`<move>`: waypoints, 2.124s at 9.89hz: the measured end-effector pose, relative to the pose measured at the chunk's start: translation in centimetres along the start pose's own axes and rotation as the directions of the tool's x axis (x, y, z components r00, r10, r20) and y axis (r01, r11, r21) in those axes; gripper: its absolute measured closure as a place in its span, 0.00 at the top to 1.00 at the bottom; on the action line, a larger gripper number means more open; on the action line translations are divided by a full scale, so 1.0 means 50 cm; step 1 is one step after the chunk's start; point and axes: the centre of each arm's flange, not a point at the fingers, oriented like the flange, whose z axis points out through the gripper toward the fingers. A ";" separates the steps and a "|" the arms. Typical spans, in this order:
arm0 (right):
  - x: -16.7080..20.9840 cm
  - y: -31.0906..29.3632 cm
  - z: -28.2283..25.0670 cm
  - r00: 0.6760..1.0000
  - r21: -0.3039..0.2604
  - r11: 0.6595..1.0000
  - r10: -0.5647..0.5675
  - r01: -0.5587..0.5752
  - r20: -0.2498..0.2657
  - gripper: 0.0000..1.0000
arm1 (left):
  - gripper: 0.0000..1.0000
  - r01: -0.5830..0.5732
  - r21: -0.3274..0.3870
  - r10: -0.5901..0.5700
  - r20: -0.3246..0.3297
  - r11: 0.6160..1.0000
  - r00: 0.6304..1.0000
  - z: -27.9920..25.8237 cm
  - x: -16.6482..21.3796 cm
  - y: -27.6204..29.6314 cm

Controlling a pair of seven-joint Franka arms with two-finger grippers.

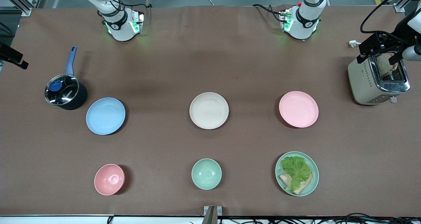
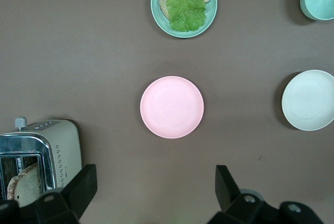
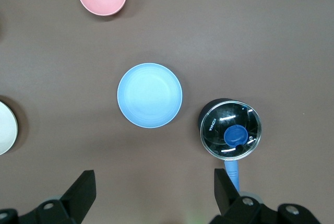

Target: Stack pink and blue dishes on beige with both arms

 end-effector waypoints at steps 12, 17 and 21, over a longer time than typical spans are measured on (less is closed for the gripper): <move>0.154 0.102 0.382 0.988 0.098 0.993 -0.071 0.058 0.139 1.00 | 1.00 -0.008 -0.069 0.017 0.138 0.998 0.990 0.338 0.076 -0.114; 0.138 0.148 0.731 0.981 0.164 0.973 -0.177 0.163 0.075 1.00 | 1.00 -0.091 -0.102 0.103 0.121 0.991 0.987 0.710 0.087 -0.162; 0.099 0.174 0.894 0.974 0.280 0.938 -0.224 0.204 0.042 0.99 | 0.95 -0.093 -0.162 0.126 0.204 0.982 0.971 0.918 0.060 -0.192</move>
